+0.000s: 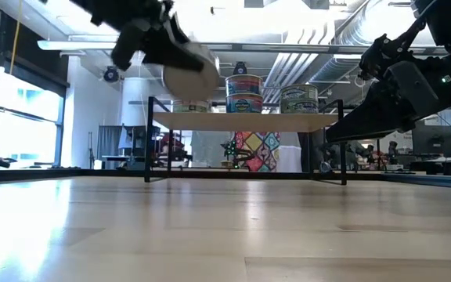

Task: Stack canned seafood by type on shelf
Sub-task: Stack the green white tuna can on top of the other green white tuna can on the shelf

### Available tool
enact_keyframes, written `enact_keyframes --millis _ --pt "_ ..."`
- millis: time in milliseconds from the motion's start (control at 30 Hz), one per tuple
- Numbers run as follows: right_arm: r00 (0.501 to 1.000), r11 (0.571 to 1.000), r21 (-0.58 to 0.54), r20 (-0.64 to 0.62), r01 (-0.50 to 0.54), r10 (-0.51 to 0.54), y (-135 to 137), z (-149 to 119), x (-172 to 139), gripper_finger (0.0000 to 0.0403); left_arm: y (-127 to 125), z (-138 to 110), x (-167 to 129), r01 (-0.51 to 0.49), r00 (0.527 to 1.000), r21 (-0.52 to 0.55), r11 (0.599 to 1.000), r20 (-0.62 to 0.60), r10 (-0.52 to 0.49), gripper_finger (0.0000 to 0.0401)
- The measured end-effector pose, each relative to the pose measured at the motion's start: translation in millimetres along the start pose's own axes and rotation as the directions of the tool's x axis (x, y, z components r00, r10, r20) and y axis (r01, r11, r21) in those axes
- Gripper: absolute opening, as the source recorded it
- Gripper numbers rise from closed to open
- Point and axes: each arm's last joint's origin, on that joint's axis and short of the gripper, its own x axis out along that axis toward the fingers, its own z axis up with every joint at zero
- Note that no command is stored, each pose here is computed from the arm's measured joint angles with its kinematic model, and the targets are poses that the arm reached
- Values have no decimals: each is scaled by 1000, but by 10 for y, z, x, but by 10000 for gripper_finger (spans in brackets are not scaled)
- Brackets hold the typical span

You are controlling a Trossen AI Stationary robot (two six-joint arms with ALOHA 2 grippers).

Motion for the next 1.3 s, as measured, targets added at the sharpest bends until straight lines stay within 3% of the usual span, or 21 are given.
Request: enact_keyframes --millis 233,467,600,733,900,1133,1300 --pt "1000 1000 0 1 3 -3 0 1 0 209 603 -114 -22 -208 975 187 960 -42 220 117" --pt "1000 1000 6 3 6 -6 -1 1 0 209 1025 -417 201 -232 954 328 916 -105 280 117" --pt "1000 1000 6 3 6 -6 -1 1 0 209 1179 -555 256 -246 945 301 921 -136 297 117" --pt "1000 1000 6 3 6 -6 -1 1 0 209 1243 -639 290 -208 963 262 942 -112 244 118" --pt "1000 1000 6 3 7 -7 -2 1 0 209 1320 -712 308 -230 958 189 954 -129 257 151" --pt "1000 1000 7 3 7 -7 -2 1 0 209 1334 -799 319 -205 956 159 966 -181 233 158" --pt "1000 1000 7 3 7 -7 -2 1 0 209 1316 -806 325 -164 971 120 979 -153 181 170"
